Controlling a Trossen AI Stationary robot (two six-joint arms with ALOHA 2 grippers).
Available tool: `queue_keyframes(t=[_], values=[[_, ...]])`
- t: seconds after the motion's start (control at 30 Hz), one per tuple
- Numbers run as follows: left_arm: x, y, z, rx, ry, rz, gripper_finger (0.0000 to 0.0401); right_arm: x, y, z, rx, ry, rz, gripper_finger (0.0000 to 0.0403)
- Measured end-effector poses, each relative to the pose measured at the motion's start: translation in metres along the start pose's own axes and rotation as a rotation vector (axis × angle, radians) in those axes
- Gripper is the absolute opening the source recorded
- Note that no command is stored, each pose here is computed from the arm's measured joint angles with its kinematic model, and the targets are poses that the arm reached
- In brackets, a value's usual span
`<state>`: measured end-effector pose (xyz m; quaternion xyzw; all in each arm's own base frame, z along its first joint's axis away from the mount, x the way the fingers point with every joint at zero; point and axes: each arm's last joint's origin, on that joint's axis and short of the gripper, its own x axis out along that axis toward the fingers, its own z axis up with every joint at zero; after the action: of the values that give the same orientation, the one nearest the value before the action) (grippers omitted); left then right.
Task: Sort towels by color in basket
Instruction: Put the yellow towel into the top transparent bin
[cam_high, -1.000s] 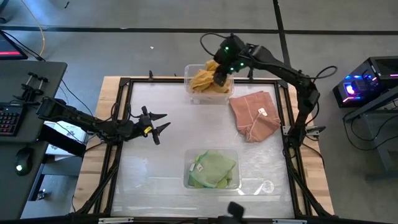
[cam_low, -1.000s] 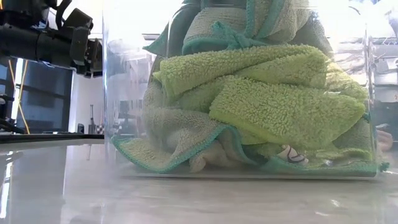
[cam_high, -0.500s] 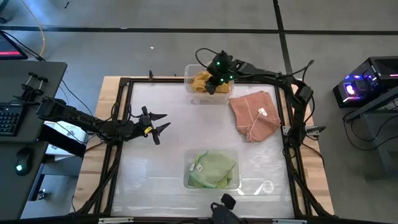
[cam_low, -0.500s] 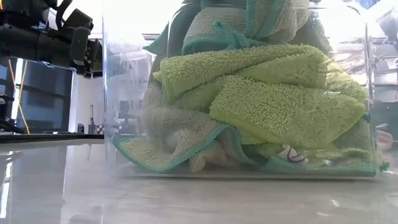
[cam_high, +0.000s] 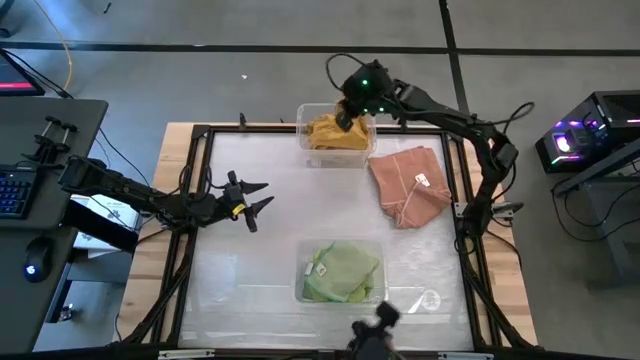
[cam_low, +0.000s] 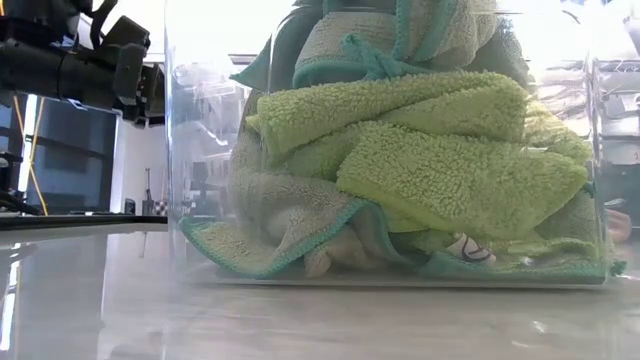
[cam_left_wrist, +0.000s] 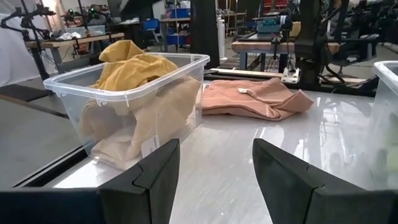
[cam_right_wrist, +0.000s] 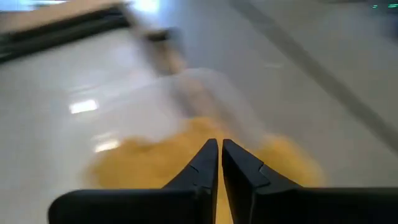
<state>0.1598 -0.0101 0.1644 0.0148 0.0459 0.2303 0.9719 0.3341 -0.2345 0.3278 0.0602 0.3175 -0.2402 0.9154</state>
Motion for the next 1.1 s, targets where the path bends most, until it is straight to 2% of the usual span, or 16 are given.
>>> queue_keyframes(t=[0.13, 0.2, 0.27, 0.4, 0.5, 0.6, 0.87, 1.0, 1.1], values=[[0.0, 0.0, -0.001, -0.01, 0.007, 0.001, 0.0188, 0.0, -0.013, -0.005, 0.037, 0.049, -0.427, 0.0016], [0.0, 0.0, -0.001, -0.006, 0.012, 0.001, 0.0188, 0.007, -0.023, -0.013, 0.038, 0.082, -0.52, 0.0016], [0.0, 0.0, -0.001, -0.007, 0.011, 0.001, 0.0188, 0.018, -0.032, -0.023, 0.065, 0.116, -0.476, 0.0016], [0.0, 0.0, -0.001, -0.006, 0.012, 0.001, 0.0188, 0.034, -0.04, -0.036, 0.096, 0.164, -0.234, 0.0016], [0.0, 0.0, -0.001, -0.005, 0.012, 0.001, 0.0188, 0.036, -0.038, -0.035, 0.08, 0.138, -0.068, 0.0016], [0.0, 0.0, -0.001, -0.003, 0.012, 0.001, 0.0188, 0.036, -0.033, -0.036, 0.068, 0.136, 0.025, 0.0016], [0.0, 0.0, -0.004, 0.007, 0.039, 0.002, 0.0188, 0.05, -0.025, -0.059, 0.032, 0.332, 0.098, 0.0016], [0.0, 0.0, -0.004, 0.005, 0.037, 0.006, 0.0188, 0.057, -0.024, -0.066, -0.01, 0.369, 0.117, 0.0016], [0.0, 0.0, -0.004, 0.005, 0.037, 0.007, 0.0188, 0.047, -0.02, -0.061, -0.034, 0.351, 0.162, 0.0016]])
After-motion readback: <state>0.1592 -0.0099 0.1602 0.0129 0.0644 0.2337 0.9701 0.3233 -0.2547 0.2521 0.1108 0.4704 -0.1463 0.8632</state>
